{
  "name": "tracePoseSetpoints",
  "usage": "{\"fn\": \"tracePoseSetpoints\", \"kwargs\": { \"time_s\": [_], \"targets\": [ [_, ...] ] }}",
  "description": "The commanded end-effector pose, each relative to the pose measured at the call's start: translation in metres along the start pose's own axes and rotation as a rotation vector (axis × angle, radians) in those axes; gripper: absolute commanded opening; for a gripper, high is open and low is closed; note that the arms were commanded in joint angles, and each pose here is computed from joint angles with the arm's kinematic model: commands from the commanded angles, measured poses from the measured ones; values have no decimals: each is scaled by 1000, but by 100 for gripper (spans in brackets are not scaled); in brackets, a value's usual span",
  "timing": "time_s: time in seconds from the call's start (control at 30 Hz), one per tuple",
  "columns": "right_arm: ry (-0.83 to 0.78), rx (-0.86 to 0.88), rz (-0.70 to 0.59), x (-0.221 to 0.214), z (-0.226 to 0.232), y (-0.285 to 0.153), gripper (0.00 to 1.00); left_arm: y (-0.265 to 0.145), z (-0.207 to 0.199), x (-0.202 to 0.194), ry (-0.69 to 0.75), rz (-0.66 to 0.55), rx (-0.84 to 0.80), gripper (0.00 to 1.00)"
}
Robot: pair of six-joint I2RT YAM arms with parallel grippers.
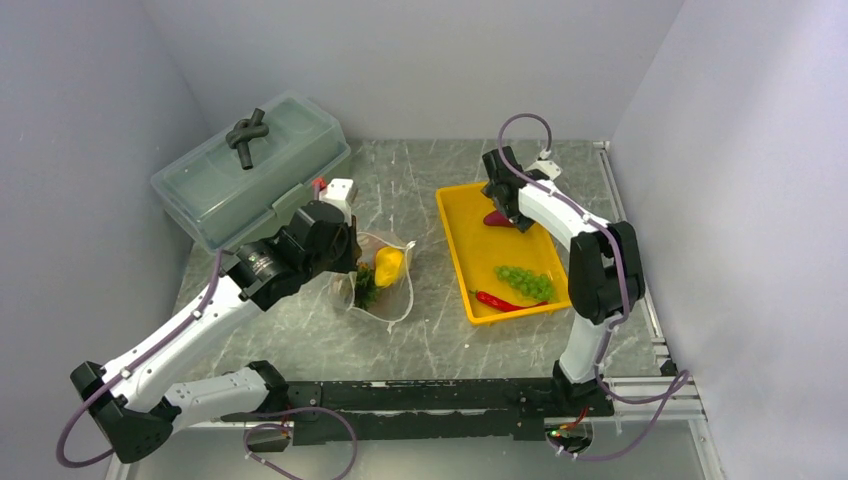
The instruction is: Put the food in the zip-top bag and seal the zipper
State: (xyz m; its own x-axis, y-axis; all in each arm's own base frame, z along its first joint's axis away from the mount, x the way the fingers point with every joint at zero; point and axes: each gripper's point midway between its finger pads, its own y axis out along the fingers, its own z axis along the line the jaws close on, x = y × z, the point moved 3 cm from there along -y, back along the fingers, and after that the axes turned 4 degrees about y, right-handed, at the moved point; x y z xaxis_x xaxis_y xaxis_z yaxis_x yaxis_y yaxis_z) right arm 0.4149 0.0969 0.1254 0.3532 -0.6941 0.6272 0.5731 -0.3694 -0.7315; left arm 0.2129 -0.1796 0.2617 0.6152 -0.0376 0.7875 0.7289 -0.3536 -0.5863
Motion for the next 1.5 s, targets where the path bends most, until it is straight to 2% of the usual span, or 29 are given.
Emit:
{"fn": "tracePoseSetpoints", "kwargs": {
  "time_s": [0.0,0.4,0.67,1.0,1.23,1.47],
  "targets": [
    [68,-44,-34,10,2,8,98,-8,-4,12,-14,-61,-43,0],
    [106,-114,-16,6,0,40,96,-15,0,11,-11,-63,-34,0],
    [119,-111,15,-3,8,54,88,-14,0,11,-2,-54,-29,0],
    [112,-110,53,-14,11,64,72,-10,-2,9,-6,-43,-33,0],
    [97,-96,57,-17,10,64,57,-9,-2,10,-4,-43,-31,0],
    [83,-35,53,-9,12,50,29,-5,-4,10,-10,-36,-36,0]
  ]
}}
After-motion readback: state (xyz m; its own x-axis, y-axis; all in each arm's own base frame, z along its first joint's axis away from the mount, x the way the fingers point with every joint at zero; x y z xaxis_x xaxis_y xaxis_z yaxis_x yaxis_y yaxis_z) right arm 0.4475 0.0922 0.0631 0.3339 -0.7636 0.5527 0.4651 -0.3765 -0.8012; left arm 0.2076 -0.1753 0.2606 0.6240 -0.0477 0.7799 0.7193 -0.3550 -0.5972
